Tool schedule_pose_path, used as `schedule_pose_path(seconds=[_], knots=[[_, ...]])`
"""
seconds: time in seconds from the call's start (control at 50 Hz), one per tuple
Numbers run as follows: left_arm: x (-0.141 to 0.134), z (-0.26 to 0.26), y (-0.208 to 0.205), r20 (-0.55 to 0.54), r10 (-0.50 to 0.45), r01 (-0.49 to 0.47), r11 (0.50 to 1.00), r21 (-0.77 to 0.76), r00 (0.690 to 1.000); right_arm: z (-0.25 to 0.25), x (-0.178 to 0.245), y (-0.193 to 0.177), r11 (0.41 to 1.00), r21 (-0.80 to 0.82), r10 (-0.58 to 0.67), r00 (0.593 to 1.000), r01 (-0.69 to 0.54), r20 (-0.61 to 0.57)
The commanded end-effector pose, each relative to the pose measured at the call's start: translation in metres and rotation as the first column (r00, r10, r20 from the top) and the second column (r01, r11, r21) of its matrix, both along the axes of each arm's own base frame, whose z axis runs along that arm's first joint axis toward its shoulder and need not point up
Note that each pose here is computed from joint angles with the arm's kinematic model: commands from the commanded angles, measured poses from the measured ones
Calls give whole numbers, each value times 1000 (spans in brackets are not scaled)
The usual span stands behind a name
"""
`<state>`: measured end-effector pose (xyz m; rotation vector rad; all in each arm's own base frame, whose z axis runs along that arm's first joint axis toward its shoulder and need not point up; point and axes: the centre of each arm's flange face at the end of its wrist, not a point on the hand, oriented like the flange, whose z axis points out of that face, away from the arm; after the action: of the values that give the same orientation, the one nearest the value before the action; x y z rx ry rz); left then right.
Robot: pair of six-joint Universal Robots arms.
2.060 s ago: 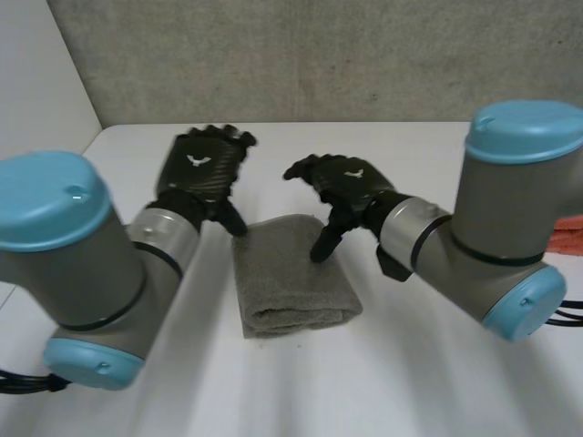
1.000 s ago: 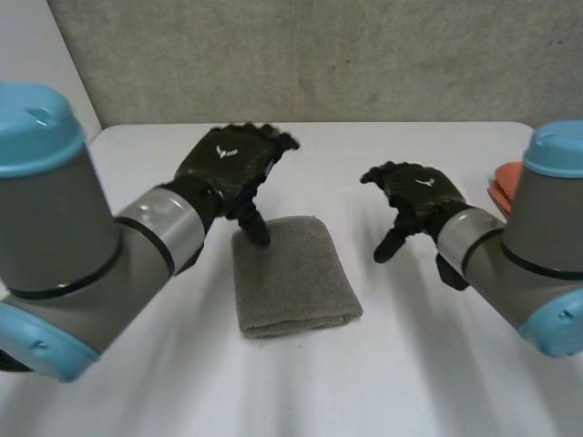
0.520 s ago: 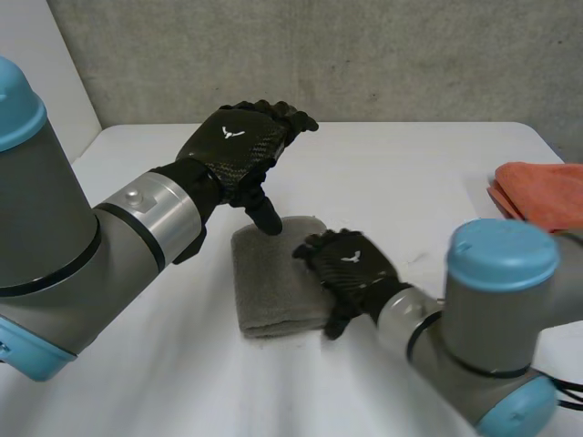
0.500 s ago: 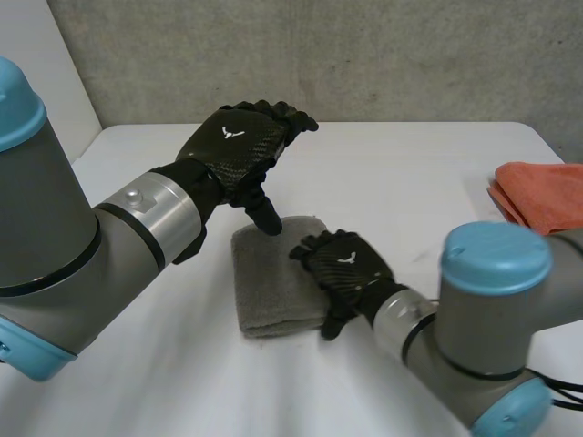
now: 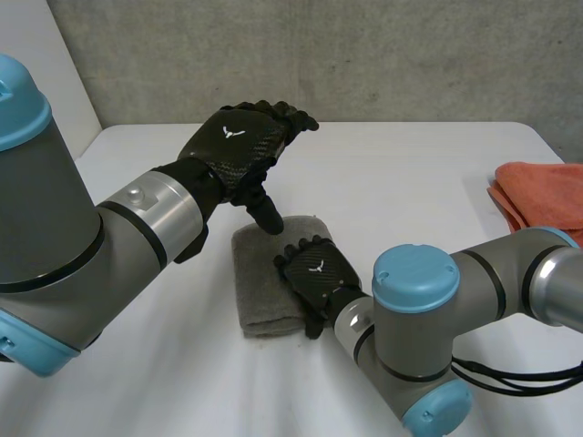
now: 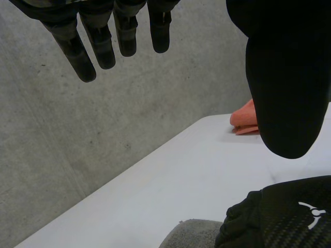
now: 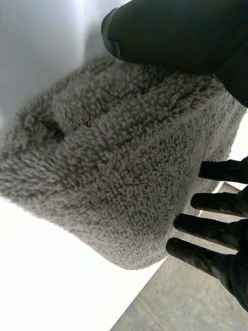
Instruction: Fold the laundry.
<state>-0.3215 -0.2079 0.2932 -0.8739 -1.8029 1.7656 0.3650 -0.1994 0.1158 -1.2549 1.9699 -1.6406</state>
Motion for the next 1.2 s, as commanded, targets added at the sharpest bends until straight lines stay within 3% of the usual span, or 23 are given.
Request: schedule_pose_path(seconds=[0.02,1.0,1.2], knots=[[0,0,0,-1,2,-2,1000,1,1000,-5,3,-3,1000,-24,10,1000,-10,-11],[2,-1,-3,-15,13,-12,1000,22,1000,7,3,-25,997,-78,0,1000,-2,-25],[3,-2,-3,-14,14,-14,1000,24,1000,9,-14,-26,998,60,11,999,-8,-49]])
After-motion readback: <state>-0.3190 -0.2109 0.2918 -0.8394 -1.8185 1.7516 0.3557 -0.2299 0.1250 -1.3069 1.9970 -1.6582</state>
